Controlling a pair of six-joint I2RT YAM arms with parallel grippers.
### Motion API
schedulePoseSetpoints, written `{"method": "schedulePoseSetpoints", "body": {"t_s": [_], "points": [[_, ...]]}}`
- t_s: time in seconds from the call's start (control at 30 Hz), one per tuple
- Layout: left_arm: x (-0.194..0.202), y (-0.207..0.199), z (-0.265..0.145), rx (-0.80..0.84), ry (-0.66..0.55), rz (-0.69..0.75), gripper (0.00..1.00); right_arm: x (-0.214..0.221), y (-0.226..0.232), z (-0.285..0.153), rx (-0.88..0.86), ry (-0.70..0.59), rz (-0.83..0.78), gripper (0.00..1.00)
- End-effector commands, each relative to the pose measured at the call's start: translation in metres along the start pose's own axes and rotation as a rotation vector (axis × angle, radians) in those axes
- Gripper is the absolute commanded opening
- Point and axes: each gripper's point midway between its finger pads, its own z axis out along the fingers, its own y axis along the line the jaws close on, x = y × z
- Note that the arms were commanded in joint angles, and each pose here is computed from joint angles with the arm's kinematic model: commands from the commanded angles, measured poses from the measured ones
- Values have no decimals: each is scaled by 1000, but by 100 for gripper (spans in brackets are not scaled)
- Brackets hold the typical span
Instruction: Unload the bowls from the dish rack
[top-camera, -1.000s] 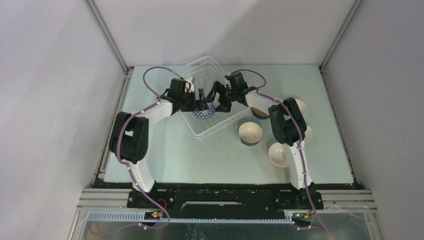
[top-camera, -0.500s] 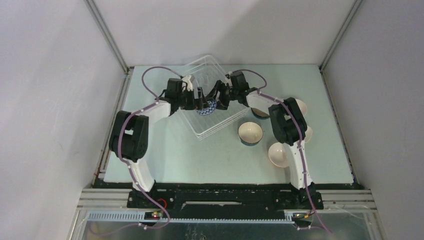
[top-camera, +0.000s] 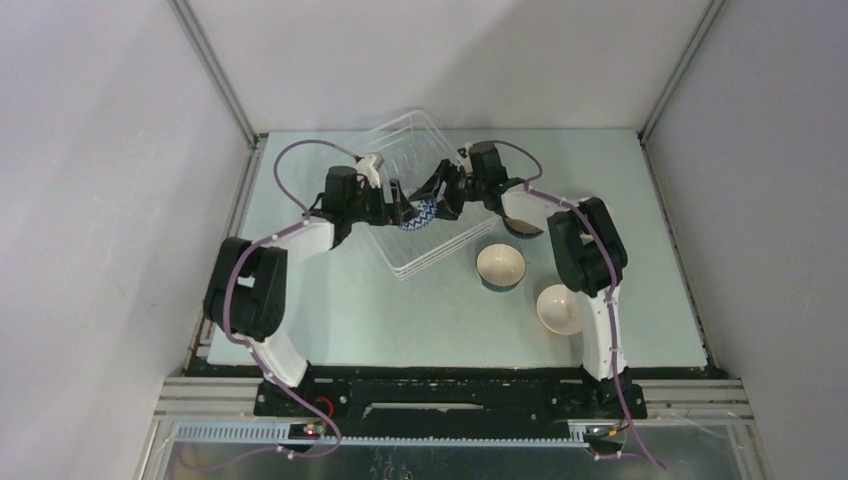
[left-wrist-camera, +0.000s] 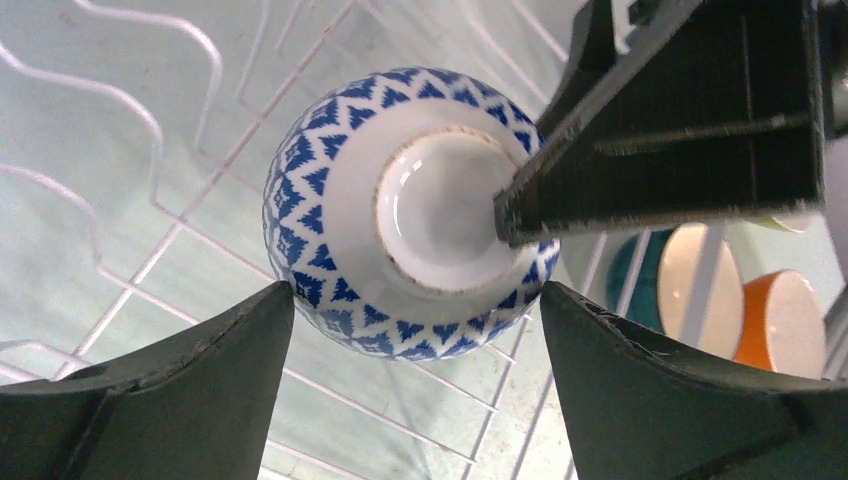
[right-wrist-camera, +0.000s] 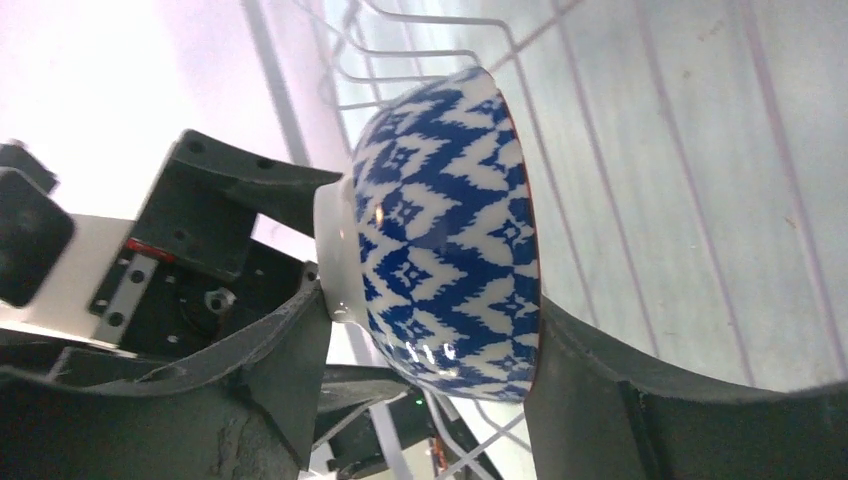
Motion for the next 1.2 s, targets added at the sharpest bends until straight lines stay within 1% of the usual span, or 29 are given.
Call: {"method": "schedulePoseSetpoints", "body": {"t_s": [0.0, 0.1, 0.3, 0.47, 0.53, 0.6, 0.67, 0.7, 0.8, 0.9, 0.97, 1.07, 1.17], "points": [[-15, -56, -14, 214, -80, 29, 92, -15, 100, -40, -251, -72, -112, 0], [-15, -62, -14, 257, -94, 15, 92, -13, 100, -47, -258, -83, -107, 0], [-25, -69, -25, 261, -152, 29, 95, -27, 80, -61, -183, -128, -103, 0], [-22, -65, -16, 259, -128, 14, 95, -25, 58, -56, -62, -90, -102, 0], [-22, -67, -19, 267, -133, 11, 95, -27, 51, -58, -47, -96, -97, 0], [-30, -73, -28, 268, -165, 21, 95, -34, 55, -67, -48, -117, -121, 0], [-39, -79, -43, 254, -205, 35, 95, -42, 69, -84, -30, -142, -176, 0], [-42, -80, -50, 237, -222, 38, 96, -48, 90, -99, -26, -174, -241, 0], [-48, -83, -73, 162, -269, 55, 97, -56, 108, -141, 134, -258, -393, 0], [-44, -89, -88, 81, -284, 86, 98, -62, 106, -186, 340, -329, -470, 0], [-40, -107, -99, 58, -294, 119, 99, -64, 90, -213, 502, -358, -476, 0], [-38, -118, -117, 7, -329, 127, 99, -60, 54, -251, 737, -412, -432, 0], [-34, -129, -133, 26, -347, 120, 99, -53, 22, -288, 896, -494, -360, 0]]}}
